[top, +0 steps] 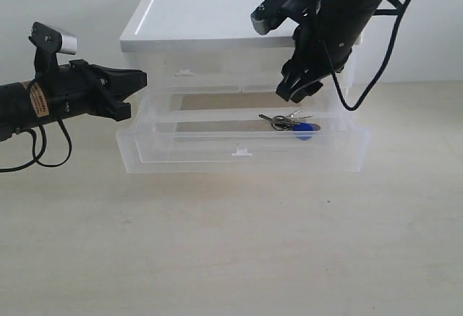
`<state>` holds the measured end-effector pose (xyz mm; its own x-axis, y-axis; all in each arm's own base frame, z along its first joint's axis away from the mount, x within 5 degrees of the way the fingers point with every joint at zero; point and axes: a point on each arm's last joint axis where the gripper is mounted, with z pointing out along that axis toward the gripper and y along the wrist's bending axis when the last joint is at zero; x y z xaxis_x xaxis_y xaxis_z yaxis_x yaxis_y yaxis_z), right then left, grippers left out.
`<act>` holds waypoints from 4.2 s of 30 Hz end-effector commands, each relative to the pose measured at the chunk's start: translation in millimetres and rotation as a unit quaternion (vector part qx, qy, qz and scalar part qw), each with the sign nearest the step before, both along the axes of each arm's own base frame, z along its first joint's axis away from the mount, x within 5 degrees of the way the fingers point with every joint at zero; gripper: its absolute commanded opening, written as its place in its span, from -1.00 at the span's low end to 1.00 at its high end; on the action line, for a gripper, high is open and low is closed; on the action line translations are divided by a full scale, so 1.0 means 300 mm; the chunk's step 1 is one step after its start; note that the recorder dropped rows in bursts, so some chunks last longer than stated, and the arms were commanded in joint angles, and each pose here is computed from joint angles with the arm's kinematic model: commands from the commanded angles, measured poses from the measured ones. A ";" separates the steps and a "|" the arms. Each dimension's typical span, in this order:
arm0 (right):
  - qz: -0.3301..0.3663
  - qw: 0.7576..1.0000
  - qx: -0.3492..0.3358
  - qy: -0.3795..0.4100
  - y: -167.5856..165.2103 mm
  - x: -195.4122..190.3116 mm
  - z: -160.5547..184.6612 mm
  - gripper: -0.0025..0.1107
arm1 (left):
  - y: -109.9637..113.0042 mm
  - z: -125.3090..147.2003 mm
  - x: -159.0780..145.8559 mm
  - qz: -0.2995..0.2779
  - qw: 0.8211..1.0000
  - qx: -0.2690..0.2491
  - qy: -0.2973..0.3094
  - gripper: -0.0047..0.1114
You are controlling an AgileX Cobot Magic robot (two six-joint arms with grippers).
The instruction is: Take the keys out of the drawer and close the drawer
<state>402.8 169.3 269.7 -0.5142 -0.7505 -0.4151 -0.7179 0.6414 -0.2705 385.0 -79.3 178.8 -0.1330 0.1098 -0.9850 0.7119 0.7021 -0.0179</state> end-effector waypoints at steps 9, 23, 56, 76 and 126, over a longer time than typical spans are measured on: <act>0.033 0.997 0.006 0.066 0.045 -0.007 -0.051 -0.05 | -0.007 0.007 0.004 -0.004 1.000 -0.010 -0.003 -0.84; 0.031 0.993 0.069 0.087 0.032 -0.149 0.166 -0.05 | -0.031 0.030 -0.022 -0.062 0.997 -0.030 -0.023 -0.84; -0.061 0.997 0.020 0.044 0.032 -0.004 -0.294 0.21 | -0.075 0.082 -0.033 -0.042 0.998 0.024 -0.044 -0.84; -0.046 0.998 0.008 0.030 0.020 -0.027 -0.172 -0.96 | -0.076 0.083 -0.033 -0.043 0.998 0.023 -0.045 -0.84; -0.107 0.987 -0.031 -0.118 0.014 -0.026 -0.029 -0.96 | -0.077 0.084 -0.034 -0.044 0.998 0.013 -0.037 -0.84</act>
